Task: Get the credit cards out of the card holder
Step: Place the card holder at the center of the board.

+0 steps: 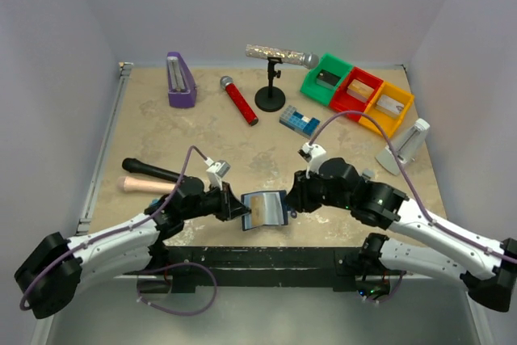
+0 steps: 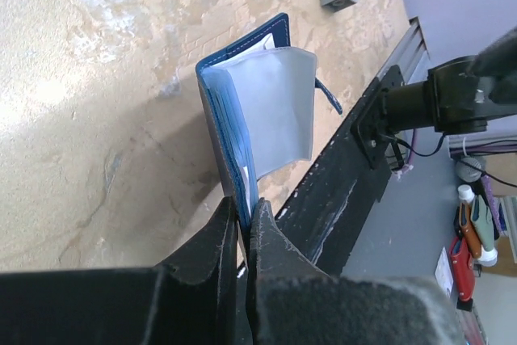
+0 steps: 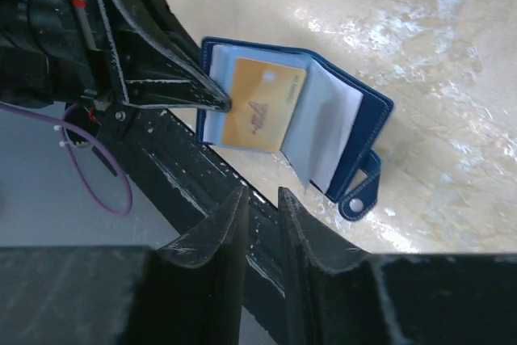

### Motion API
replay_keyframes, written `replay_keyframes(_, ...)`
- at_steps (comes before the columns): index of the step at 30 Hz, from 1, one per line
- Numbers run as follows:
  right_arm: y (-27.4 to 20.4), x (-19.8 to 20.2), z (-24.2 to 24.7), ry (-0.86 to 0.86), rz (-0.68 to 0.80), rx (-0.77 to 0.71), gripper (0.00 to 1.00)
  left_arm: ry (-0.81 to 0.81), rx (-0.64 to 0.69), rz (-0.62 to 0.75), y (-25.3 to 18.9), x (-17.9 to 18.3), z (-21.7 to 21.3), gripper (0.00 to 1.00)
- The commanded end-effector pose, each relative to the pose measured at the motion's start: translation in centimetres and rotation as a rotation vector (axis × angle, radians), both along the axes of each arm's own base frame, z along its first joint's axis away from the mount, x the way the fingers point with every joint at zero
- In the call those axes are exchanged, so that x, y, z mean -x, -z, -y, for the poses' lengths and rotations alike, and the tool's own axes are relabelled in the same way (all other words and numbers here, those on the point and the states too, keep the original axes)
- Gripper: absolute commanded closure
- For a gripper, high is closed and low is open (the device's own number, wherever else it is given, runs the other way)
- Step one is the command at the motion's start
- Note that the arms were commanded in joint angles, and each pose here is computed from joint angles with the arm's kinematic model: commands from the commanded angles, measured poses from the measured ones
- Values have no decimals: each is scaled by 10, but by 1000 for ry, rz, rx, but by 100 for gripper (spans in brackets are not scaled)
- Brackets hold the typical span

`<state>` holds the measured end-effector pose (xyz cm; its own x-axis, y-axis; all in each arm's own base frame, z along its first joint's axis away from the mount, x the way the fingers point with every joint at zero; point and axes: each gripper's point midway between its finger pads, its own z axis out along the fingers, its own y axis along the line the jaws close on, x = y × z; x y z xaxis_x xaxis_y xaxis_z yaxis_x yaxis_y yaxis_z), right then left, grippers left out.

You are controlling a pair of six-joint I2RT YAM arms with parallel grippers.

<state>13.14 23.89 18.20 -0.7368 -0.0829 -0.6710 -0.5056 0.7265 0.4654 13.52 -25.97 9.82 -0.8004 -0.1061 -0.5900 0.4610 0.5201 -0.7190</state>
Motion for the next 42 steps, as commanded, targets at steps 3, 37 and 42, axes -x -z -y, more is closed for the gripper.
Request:
replay_keyframes(3, 9, -4, -56, -161, -51, -49, 89, 34, 124, 43, -26, -21, 25, 100)
replay_keyframes(37, 159, -41, -36, 18, -368, -93, 100, -29, 179, -170, 32, -49, 18, 71)
replay_keyframes(42, 161, -39, -33, 25, -366, -85, 100, -52, 117, -167, 37, -52, 12, 62)
